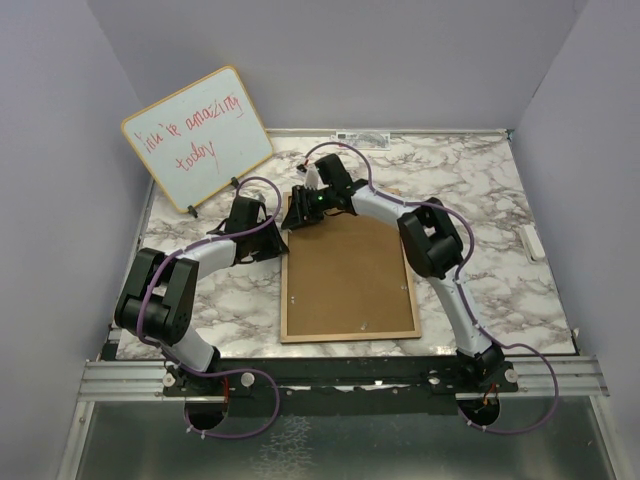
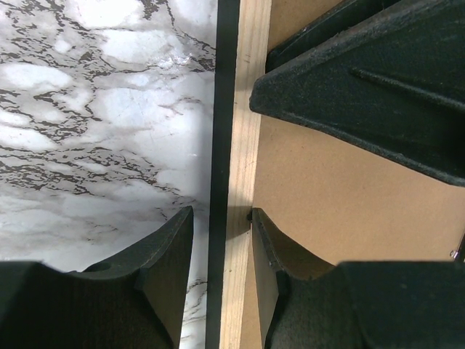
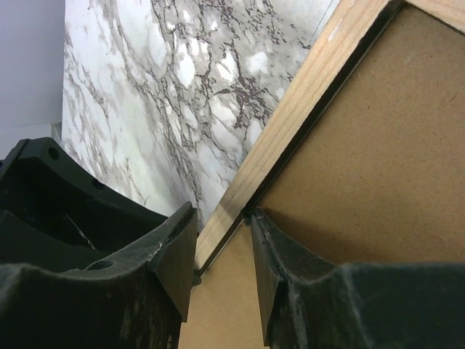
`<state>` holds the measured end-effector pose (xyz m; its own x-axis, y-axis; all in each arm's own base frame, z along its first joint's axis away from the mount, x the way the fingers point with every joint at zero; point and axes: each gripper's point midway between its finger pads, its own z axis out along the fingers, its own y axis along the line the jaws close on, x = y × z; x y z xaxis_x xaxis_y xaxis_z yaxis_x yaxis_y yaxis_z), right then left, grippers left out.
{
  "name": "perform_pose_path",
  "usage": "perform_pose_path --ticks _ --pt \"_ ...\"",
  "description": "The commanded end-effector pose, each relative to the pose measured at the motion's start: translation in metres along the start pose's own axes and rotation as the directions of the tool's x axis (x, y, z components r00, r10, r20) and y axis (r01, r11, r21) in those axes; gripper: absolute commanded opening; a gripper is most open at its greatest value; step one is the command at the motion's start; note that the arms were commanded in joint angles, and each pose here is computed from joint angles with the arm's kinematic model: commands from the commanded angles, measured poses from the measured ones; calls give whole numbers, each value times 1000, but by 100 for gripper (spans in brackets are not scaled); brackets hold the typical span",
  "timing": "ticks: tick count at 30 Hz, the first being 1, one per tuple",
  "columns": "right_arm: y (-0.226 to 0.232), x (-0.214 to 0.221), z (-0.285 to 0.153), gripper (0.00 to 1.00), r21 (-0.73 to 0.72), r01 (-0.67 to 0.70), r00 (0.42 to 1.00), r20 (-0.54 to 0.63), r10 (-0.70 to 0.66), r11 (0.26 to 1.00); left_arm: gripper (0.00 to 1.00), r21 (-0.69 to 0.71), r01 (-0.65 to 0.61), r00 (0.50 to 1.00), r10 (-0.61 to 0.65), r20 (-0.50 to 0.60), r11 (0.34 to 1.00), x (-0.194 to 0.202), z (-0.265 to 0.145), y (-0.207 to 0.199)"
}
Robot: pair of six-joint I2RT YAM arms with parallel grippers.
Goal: Put the photo into the frame
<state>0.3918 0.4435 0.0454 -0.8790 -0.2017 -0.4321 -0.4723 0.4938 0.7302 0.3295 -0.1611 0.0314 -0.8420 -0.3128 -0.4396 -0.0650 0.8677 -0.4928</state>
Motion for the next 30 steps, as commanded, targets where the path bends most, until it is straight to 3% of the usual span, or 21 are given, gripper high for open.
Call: perform_pose_path --ticks 1,5,10,20,24,30 --pt "3 0 -5 43 54 -61 997 40 59 997 39 -36 -3 1000 2 -31 999 6 2 8" --pt "14 -34 -43 51 92 -85 976 207 65 992 39 -56 8 1000 -10 -29 998 5 -1 9" --pt "23 -27 -77 55 134 -124 958 275 83 983 42 -61 16 1000 -17 -22 998 2 -11 6" --pt "13 56 -111 50 181 -310 931 258 259 933 50 16 78 989 -76 -124 997 39 -34 -5" --pt "20 81 -118 49 179 -297 940 226 255 938 49 31 87 981 -80 -175 996 59 -32 -3" --pt "33 112 -113 49 87 -275 955 136 262 958 37 90 126 964 -101 -246 988 74 -19 -13"
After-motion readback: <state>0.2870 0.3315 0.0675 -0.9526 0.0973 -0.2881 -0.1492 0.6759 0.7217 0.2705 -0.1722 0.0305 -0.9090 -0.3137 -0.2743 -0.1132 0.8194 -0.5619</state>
